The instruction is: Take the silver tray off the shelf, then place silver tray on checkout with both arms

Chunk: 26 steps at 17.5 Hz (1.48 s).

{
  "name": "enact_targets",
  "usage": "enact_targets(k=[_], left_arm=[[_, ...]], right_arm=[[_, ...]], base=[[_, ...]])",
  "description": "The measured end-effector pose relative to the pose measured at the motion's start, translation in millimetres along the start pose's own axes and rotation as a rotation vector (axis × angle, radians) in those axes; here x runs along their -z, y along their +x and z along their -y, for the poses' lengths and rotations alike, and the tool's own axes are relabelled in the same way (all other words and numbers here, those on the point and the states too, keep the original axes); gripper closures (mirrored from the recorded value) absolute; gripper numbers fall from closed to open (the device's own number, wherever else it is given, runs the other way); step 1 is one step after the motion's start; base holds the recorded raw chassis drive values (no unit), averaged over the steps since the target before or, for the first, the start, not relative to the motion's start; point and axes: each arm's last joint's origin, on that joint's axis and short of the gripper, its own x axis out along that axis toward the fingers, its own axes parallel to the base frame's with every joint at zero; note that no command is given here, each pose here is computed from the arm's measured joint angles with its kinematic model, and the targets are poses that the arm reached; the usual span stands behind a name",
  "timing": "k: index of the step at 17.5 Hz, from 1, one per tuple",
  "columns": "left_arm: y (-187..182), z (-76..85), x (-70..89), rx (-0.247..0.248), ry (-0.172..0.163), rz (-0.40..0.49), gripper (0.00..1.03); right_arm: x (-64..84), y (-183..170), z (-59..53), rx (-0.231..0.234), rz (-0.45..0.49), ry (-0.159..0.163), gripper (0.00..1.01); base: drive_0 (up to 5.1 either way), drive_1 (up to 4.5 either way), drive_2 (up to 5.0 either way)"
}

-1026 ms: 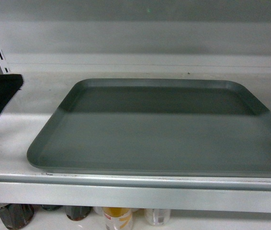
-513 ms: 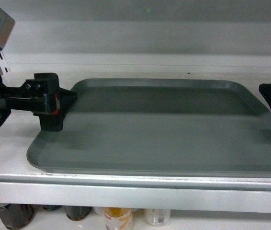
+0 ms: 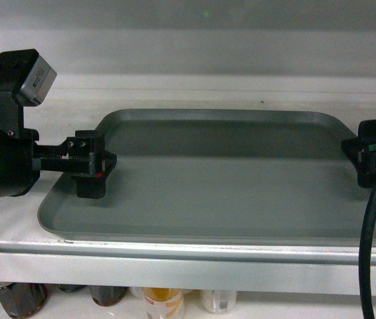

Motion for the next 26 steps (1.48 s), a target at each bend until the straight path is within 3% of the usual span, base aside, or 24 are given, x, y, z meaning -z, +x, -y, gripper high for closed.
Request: enact_targets(k=[3,6,10,13,14,15,21,22,23,24,26], left_arm=[[3.3,-0.2,-1.3,0.002,-0.021,0.011,0.05],[5.7,-0.6,-0.5,-0.002,-0.028,0.019,0.05],[6.7,1.2,-0.4,-0.002,-0.032,0.027,0.05],[6.7,4.5,0.5,0.000,-0.026,0.031,0.05],[6.7,4.8,0.6,0.000,-0.025,0.032,0.06],[6.6,4.8,1.0,0.000,-0.025,0.031,0.14],[7.9,6.3,2.3,0.006,-0.022,0.035,0.63],[7.9,6.3,2.0,0.005,-0.022,0.038,0.79],[8.1,6.1,0.5,-0.001,-0.066,0.045,0.98],[8.1,5.5,0.6,0.000,-0.111,0.044,1.00],[8.0,5.3,0.6,0.002,-0.112,0.045,1.00]], right_arm=[[1.8,2.6,-2.5,0.032,-0.034,0.010,0.03],[0.1,4.6,-3.6,0.075,-0.053,0.044,0.03],[3.3,7.4,-9.1,0.066,-0.066,0.092,0.03],[7.0,10.6,-10.6,0.071,-0.072,0.106,0.03],[7.0,10.6,-10.3,0.076,-0.071,0.108,0.03],[7.4,10.9,-10.3,0.078,-0.071,0.112,0.05],[8.6,12.9,-10.0,0.083,-0.063,0.113,0.53],[8.7,13.5,-10.1,0.081,-0.059,0.114,0.70],[8.6,13.5,-11.3,0.069,-0.057,0.116,0.93],[8.3,13.6,-12.3,0.067,-0.053,0.170,0.98],[8.2,13.5,-12.5,0.070,-0.054,0.177,0.98]], base=[[0.0,0.00,0.0],[0.0,0.00,0.0],[0.0,0.00,0.0],[0.0,0.00,0.0],[0.0,0.00,0.0],[0.0,0.00,0.0],[0.0,0.00,0.0],[0.0,0.00,0.0],[0.0,0.00,0.0],[0.0,0.00,0.0],[0.0,0.00,0.0]])
